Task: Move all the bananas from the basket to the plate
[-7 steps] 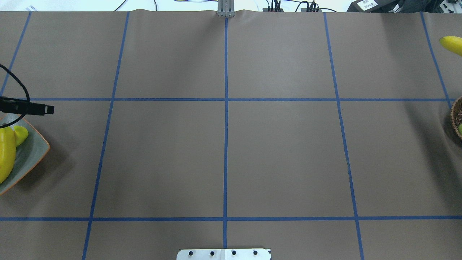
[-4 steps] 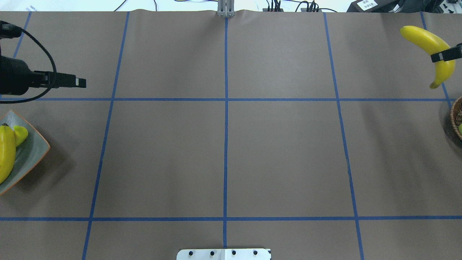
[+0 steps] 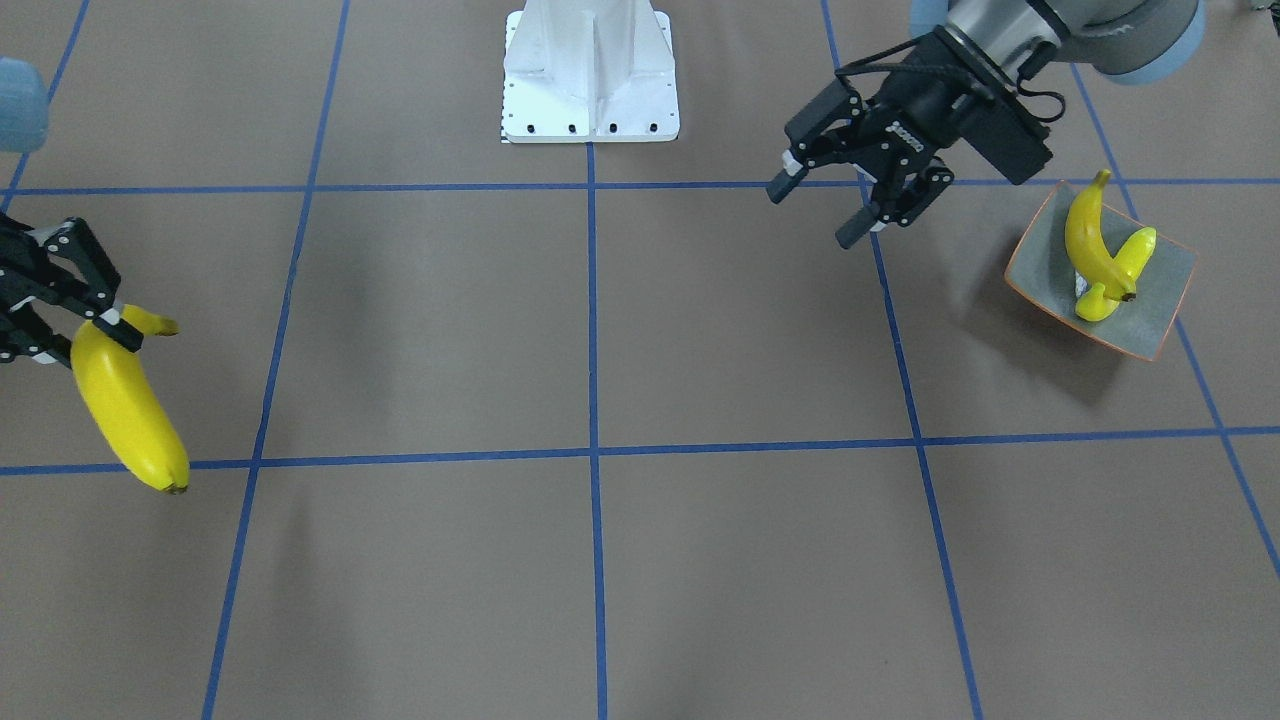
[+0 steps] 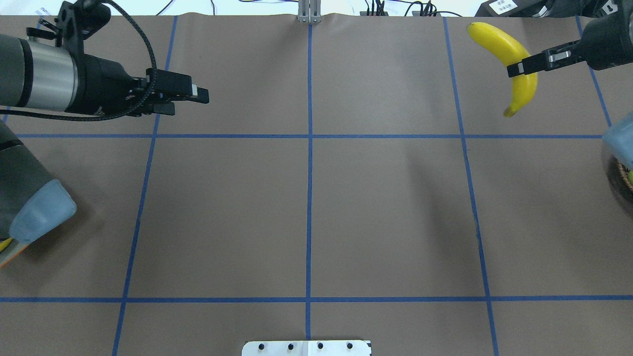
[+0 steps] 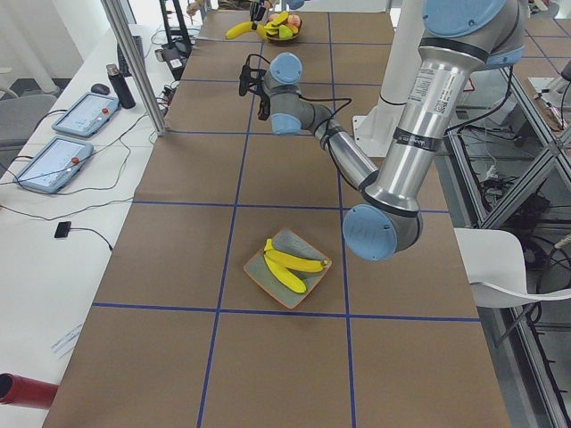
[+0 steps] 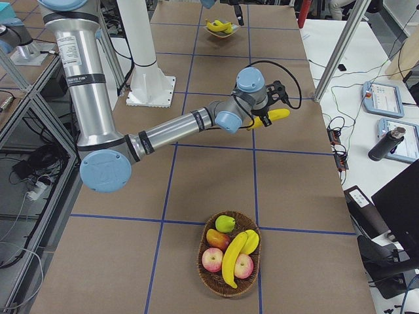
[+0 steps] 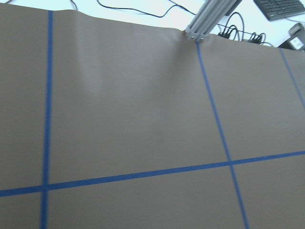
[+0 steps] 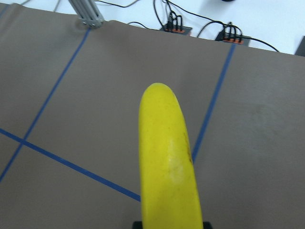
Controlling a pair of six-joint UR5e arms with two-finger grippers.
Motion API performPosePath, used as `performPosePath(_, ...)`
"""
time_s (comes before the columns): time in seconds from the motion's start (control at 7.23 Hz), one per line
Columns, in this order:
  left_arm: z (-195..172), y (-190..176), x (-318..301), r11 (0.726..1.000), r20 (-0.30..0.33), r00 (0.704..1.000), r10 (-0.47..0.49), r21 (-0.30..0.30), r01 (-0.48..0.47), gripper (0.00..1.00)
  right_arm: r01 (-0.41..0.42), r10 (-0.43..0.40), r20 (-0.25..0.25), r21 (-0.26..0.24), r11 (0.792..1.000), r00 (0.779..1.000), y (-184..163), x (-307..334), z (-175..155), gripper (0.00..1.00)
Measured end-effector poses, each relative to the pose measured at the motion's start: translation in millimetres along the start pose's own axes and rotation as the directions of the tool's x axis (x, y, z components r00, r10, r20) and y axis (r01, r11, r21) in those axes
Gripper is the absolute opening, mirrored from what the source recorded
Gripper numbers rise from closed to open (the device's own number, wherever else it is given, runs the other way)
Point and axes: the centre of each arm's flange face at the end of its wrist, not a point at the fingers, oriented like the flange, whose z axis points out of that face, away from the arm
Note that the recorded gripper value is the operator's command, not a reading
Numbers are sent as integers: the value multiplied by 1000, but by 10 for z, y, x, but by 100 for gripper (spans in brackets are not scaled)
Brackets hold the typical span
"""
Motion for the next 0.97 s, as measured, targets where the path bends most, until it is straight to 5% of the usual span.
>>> performPosePath(0.55, 357, 176, 804, 980, -107, 976, -191, -73, 184, 100, -64, 47, 127, 135, 989, 991, 111, -1373, 586, 0)
performPosePath(0.97, 520, 159, 1009, 958, -120, 951, -284, -69, 277, 100, -67, 34, 152, 220, 973, 988, 401, -2371, 881, 0)
